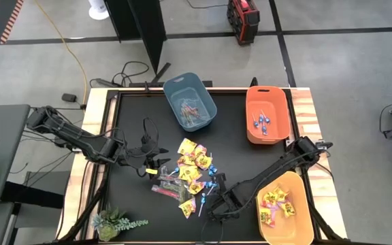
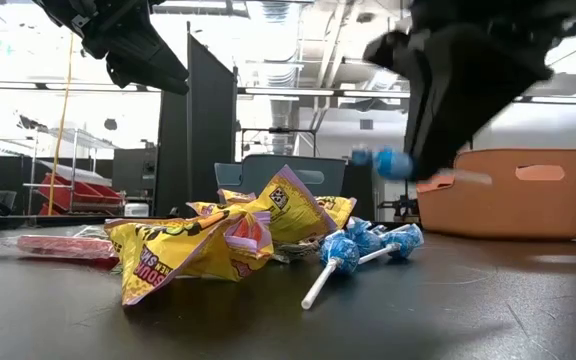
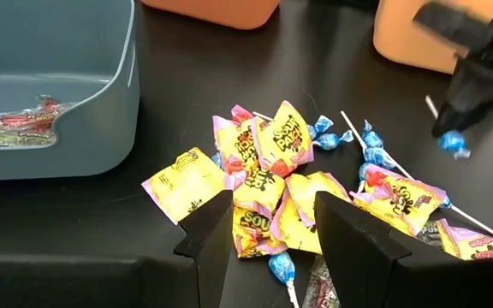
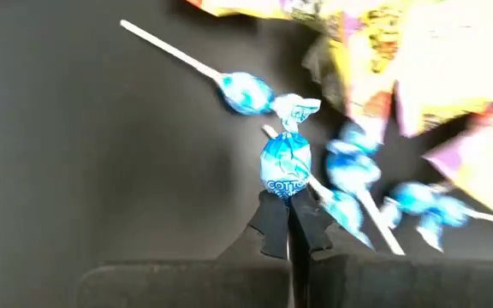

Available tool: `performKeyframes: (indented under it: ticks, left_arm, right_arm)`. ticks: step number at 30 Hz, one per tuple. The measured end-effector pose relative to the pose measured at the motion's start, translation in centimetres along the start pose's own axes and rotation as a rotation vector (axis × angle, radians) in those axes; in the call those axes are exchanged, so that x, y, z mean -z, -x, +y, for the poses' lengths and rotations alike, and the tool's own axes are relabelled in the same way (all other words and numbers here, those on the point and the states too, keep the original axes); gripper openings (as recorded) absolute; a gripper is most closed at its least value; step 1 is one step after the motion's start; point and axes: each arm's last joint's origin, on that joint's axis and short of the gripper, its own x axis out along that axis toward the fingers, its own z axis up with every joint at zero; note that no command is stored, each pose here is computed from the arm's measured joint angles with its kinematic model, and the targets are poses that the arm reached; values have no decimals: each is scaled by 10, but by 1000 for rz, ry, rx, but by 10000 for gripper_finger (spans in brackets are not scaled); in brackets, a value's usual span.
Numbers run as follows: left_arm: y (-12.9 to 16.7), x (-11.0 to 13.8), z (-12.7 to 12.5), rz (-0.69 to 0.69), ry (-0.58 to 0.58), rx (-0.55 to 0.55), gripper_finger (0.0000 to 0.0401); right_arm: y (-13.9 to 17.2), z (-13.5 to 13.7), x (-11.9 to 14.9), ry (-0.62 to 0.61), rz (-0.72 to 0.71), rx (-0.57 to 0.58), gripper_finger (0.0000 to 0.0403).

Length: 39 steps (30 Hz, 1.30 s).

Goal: Sort candy
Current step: Put the blue candy into the orange bin

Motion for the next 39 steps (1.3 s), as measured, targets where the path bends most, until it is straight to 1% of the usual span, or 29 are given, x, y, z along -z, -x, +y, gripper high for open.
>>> performKeyframes:
  ticks: [4, 6, 8, 10, 14, 16, 19, 22, 24, 27, 30, 33, 35, 37, 39]
  left_arm:
    - [0, 0, 0, 0, 0, 0, 160]
    - [0, 0, 0, 0, 0, 0, 160]
    - [0, 0, 0, 0, 0, 0, 160]
    - [0, 0, 0, 0, 0, 0, 160]
    - [0, 0, 0, 0, 0, 0, 160]
    - [0, 0, 0, 0, -1, 0, 160]
    - [0, 0, 0, 0, 0, 0, 160]
    - [0, 0, 0, 0, -1, 0, 160]
    - [0, 0, 0, 0, -1, 0, 160]
    - [0, 0, 0, 0, -1, 0, 160]
    - [0, 0, 0, 0, -5, 0, 160]
    - [0, 0, 0, -2, -14, 0, 160]
    - [0, 0, 0, -2, -15, 0, 160]
    - [0, 0, 0, -2, -15, 0, 160]
    - [0, 0, 0, -3, -14, 1, 160]
  right_arm:
    - [23, -7, -8, 9, -16, 139, 0]
    - [31, -11, -13, -1, -49, 171, 0]
    - [42, -15, -19, -21, -126, 161, 0]
    - [54, -20, -26, -34, -236, 137, 0]
    - [69, -28, -35, -16, -409, 106, 0]
    - [74, -37, -34, -13, -472, 101, 0]
    - [83, -58, -25, -68, -572, 86, 0]
    - [84, -83, -1, -142, -626, 109, 0]
    - [87, -100, 23, -218, -623, 161, 0]
    - [100, -125, 61, -384, -622, 270, 0]
    - [112, -146, 99, -569, -584, 356, 0]
    - [122, -164, 133, -756, -516, 418, 0]
    - [127, -176, 156, -875, -440, 455, 0]
    - [126, -184, 175, -971, -340, 502, 0]
    - [125, -190, 188, -1041, -258, 546, 0]
